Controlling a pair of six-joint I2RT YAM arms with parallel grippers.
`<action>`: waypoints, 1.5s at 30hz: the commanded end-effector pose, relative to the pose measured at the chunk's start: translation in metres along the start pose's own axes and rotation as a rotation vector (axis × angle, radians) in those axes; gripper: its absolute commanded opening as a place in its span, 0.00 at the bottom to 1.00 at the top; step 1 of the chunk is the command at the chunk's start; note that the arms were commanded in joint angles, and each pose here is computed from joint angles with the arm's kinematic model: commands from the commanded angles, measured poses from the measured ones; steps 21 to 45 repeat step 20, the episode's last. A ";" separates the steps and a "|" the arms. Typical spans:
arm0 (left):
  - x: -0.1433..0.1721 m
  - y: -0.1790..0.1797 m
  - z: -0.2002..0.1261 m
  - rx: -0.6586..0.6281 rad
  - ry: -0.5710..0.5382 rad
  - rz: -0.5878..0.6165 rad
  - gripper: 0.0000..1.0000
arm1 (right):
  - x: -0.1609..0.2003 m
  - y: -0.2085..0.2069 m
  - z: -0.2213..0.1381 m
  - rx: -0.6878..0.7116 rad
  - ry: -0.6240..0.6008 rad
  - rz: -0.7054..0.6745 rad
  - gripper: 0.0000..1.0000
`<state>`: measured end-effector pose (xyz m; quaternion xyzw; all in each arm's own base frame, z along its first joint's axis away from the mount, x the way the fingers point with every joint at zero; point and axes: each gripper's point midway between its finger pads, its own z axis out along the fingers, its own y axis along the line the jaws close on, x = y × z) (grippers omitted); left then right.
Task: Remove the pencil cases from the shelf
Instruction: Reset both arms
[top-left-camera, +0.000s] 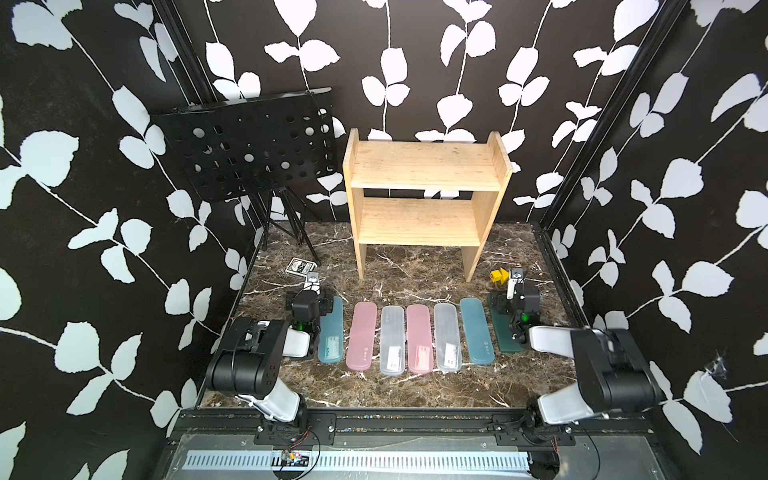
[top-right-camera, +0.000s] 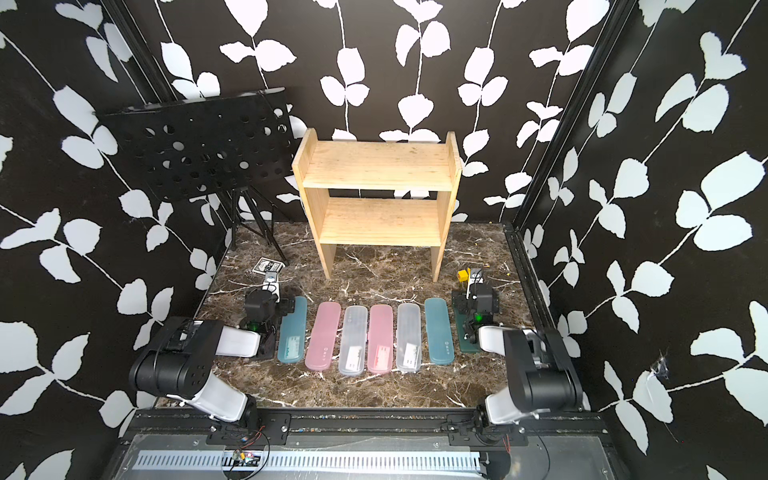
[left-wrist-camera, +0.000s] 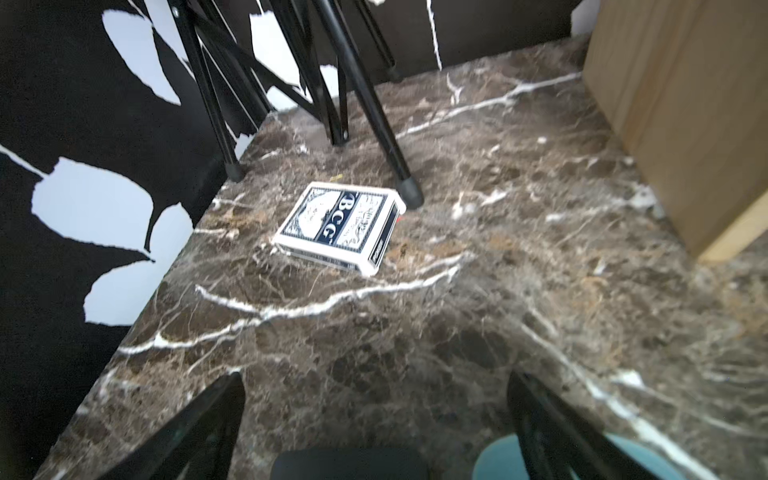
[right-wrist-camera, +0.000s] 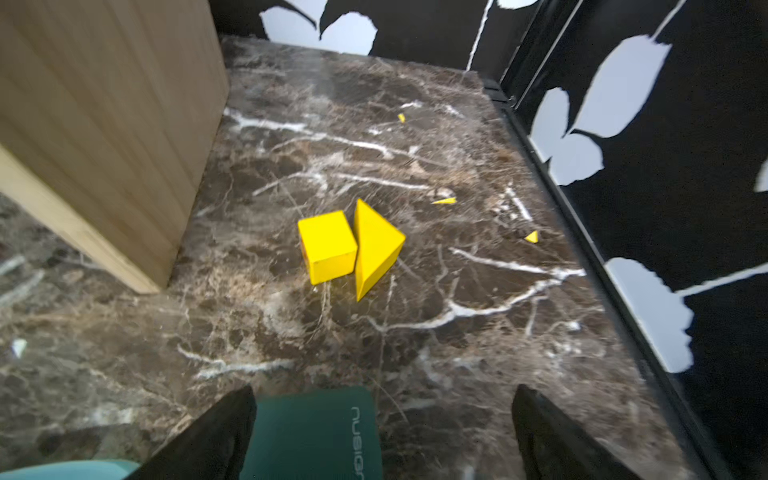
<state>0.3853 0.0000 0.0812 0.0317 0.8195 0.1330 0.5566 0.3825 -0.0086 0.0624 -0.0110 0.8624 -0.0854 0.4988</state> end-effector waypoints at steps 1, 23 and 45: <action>-0.020 0.003 0.002 0.006 -0.054 -0.024 0.99 | -0.031 0.000 -0.005 -0.023 -0.144 0.008 1.00; -0.021 0.004 0.002 0.004 -0.055 -0.027 0.99 | -0.032 0.000 -0.004 -0.027 -0.145 0.011 0.99; -0.021 0.004 0.002 0.004 -0.055 -0.027 0.99 | -0.032 0.000 -0.004 -0.027 -0.145 0.011 0.99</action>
